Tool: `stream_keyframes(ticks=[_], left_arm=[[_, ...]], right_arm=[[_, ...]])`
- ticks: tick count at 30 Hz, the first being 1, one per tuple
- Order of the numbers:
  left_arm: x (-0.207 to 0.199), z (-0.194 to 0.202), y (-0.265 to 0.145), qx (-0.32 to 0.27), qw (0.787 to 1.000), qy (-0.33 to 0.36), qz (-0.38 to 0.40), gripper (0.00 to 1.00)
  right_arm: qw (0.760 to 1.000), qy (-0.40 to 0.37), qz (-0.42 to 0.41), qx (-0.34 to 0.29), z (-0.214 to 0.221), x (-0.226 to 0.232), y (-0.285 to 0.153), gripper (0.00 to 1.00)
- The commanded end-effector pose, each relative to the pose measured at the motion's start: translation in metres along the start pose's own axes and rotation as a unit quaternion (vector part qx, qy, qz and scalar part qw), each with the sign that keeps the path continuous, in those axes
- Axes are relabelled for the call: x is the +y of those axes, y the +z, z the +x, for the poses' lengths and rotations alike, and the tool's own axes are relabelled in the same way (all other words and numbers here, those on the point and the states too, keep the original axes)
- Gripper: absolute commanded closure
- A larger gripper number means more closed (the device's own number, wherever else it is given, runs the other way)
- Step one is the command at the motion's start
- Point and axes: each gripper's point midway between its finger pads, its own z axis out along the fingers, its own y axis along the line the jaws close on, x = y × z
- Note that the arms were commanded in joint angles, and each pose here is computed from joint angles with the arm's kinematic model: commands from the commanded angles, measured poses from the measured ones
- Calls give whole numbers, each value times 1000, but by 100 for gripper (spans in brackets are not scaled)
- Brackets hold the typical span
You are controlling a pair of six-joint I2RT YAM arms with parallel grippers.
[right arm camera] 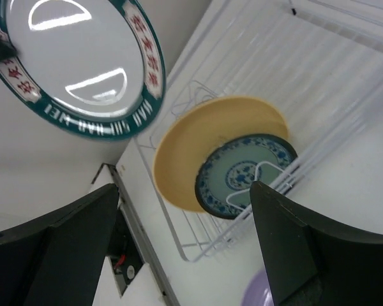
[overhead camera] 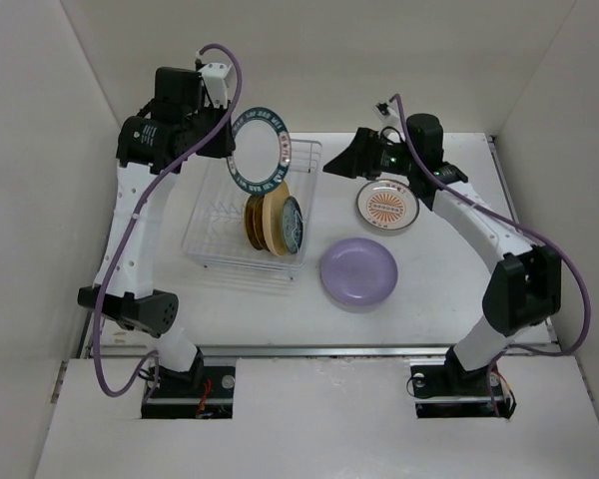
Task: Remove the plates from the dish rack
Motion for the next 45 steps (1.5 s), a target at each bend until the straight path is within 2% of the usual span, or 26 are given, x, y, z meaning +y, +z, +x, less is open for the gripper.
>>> stream_keyframes(ticks=[1, 5, 8, 10, 13, 14, 15, 18, 19, 22, 23, 24, 25, 26, 29, 32, 35, 37, 39, 43, 44, 45], left_arm=[[-56, -20, -4, -25, 986, -45, 156, 100], [-93, -2, 4, 23, 959, -72, 274, 100], [-106, 11, 7, 44, 943, -79, 320, 100], [-106, 18, 8, 52, 943, -82, 319, 100], [-105, 28, 12, 68, 942, -85, 317, 100], [-105, 35, 17, 83, 941, -90, 315, 100], [-102, 35, 20, 82, 945, -90, 304, 95], [-86, 40, 30, 84, 960, -81, 255, 79], [-81, 40, 34, 85, 964, -81, 239, 49], [-57, 39, 42, 79, 981, -60, 169, 0], [-49, 35, 41, 72, 985, -58, 146, 0], [-41, 32, 42, 64, 989, -48, 123, 0], [-24, 32, 44, 63, 994, -41, 74, 0], [-15, 33, 42, 63, 996, -29, 52, 0], [14, 33, 40, 63, 998, -8, -26, 0], [33, 37, 41, 69, 995, 15, -74, 0], [41, 62, 49, 112, 989, 37, -86, 0], [42, 79, 57, 145, 985, 44, -86, 12], [40, 102, 67, 191, 978, 49, -73, 30], [40, 131, 81, 245, 966, 54, -67, 37], [41, 138, 85, 256, 963, 54, -67, 43], [38, 146, 90, 273, 959, 57, -57, 44]], right_arm=[[997, -27, -73, -16, -19, 36, 17, 11], [996, -13, -85, -14, -17, 37, 30, 11], [996, -4, -85, -5, -8, 30, 39, 11], [995, 1, -96, -4, -3, 31, 44, 12], [995, 14, -103, -2, 1, 31, 44, 51], [995, 19, -99, -5, 0, 31, 45, 87], [995, 20, -96, -8, -1, 29, 45, 100], [996, 28, -87, -9, 1, 25, 46, 100], [996, 33, -77, -12, 0, 21, 47, 100], [997, 50, -56, -23, -6, 17, 41, 100], [997, 71, -25, -31, -9, -3, 37, 100], [996, 69, -16, -45, -18, -3, 29, 100], [995, 81, 1, -52, -19, -12, 24, 100], [992, 99, 37, -71, -24, -35, 13, 100], [982, 124, 84, -113, -36, -56, -17, 100], [958, 149, 181, -163, -47, -102, -56, 100], [933, 175, 274, -157, -28, -141, -80, 100], [908, 187, 334, -169, -22, -170, -101, 100], [891, 200, 368, -174, -16, -193, -113, 100], [872, 245, 400, -139, 15, -225, -113, 100], [866, 251, 411, -132, 21, -232, -114, 100], [862, 259, 419, -120, 31, -239, -112, 100]])
